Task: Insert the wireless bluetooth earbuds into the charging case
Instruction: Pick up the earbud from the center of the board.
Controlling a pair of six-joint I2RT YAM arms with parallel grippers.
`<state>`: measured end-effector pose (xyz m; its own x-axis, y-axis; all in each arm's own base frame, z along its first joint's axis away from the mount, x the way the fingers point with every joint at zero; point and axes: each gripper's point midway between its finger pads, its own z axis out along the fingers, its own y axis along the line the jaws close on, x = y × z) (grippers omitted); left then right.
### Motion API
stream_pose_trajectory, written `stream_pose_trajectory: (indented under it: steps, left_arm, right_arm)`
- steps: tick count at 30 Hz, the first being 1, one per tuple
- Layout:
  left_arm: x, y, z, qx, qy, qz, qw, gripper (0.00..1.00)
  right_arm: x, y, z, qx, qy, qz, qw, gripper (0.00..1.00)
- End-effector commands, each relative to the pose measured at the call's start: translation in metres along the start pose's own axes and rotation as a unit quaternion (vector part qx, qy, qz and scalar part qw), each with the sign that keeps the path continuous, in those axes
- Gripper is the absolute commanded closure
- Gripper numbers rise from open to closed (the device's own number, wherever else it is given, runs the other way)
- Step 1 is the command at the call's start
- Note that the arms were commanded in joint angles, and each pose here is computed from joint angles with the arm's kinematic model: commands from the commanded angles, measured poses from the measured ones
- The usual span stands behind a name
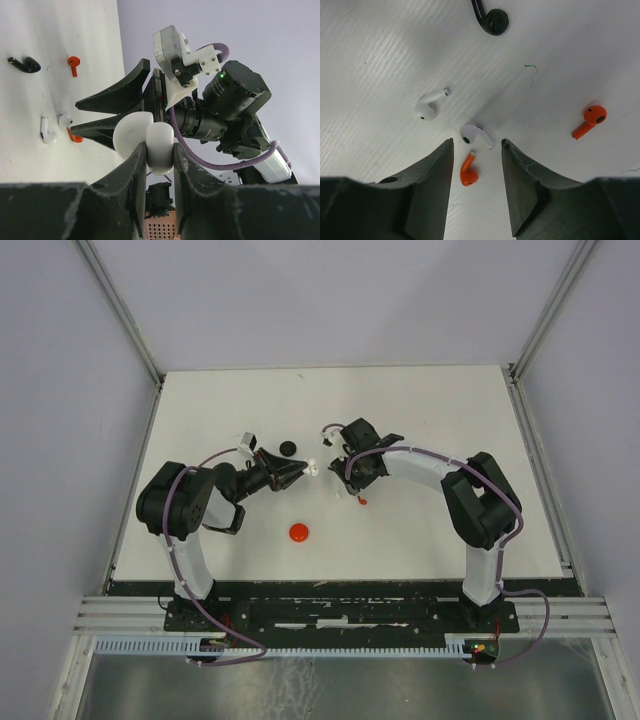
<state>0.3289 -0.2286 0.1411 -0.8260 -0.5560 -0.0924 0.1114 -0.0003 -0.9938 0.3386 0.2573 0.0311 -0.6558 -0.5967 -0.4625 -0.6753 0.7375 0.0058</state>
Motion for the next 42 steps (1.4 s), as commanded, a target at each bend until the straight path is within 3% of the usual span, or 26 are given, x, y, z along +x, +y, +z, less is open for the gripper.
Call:
stream_pose_trajectory:
  steps: [1, 20, 42]
  left_arm:
    - [0.003, -0.048, -0.005, 0.086, 0.005, 0.071, 0.994, 0.97]
    - [0.001, -0.051, -0.005, 0.089, 0.005, 0.069, 0.994, 0.97]
    - [0.001, -0.053, -0.004, 0.092, 0.003, 0.068, 0.993, 0.97]
  right_arm:
    - [-0.018, 0.0, 0.001, -0.01, -0.02, -0.011, 1.0, 0.49]
    - [-0.014, -0.003, 0.013, -0.007, -0.006, -0.012, 1.0, 0.53]
    - [-0.018, -0.035, 0.02, 0.045, -0.008, 0.048, 0.998, 0.53]
